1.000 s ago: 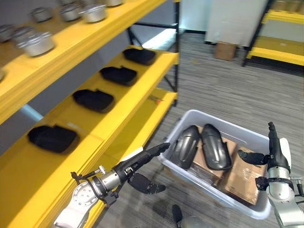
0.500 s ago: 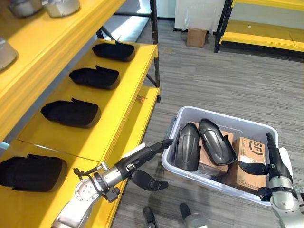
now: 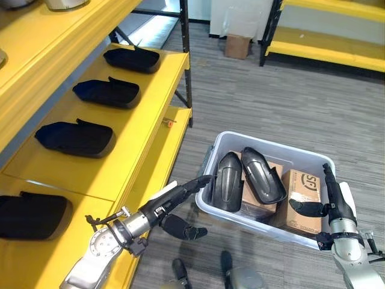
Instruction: Move parts from the plastic box to the shelf.
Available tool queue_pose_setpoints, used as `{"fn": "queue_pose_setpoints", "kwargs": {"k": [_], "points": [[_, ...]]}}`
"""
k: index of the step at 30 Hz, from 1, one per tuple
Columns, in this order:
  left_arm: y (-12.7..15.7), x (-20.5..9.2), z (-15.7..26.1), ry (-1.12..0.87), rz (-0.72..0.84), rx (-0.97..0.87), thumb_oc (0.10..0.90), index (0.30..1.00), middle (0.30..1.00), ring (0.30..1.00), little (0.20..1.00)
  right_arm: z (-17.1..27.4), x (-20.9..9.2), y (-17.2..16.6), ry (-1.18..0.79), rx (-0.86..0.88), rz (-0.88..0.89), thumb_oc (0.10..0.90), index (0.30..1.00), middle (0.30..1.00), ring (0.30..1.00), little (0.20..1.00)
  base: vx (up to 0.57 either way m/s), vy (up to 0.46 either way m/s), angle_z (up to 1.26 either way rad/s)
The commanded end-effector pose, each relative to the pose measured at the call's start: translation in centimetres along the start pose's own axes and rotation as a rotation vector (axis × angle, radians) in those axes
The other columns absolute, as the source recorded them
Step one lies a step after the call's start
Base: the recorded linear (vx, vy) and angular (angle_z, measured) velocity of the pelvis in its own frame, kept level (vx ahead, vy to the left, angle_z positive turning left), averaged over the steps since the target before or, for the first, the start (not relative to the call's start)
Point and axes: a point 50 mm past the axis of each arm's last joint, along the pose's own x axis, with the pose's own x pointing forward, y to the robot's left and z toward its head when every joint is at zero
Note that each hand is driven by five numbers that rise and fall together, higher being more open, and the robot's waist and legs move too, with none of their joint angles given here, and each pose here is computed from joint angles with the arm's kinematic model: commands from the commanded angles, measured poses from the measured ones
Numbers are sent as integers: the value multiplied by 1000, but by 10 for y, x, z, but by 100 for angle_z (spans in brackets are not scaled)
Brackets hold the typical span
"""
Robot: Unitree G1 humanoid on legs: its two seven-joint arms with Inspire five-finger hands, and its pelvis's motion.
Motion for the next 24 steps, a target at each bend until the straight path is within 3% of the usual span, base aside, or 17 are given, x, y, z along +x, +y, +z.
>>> {"fn": "queue_pose_setpoints", "kwargs": {"k": [1, 8, 13, 24], "points": [[21, 4, 48, -199, 29, 99, 900, 1000, 1000, 1000, 1000, 56, 21, -11, -257, 57, -82, 900, 1000, 1000, 1000, 1000, -125, -375, 33], [22, -26, 32, -151, 96, 76, 900, 1000, 1000, 1000, 1000, 79, 26, -29, -347, -6, -20, 900, 1000, 1000, 1000, 1000, -160, -444, 27], [24, -35, 25, -175, 138, 31, 900, 1000, 1000, 1000, 1000, 72, 24, -33, -340, -32, 18, 900, 1000, 1000, 1000, 1000, -22, 45, 15], [18, -26, 24, -149, 68, -17, 900, 1000, 1000, 1000, 1000, 70, 21, -26, -336, -94, -6, 900, 1000, 1000, 1000, 1000, 41, 102, -2]]}}
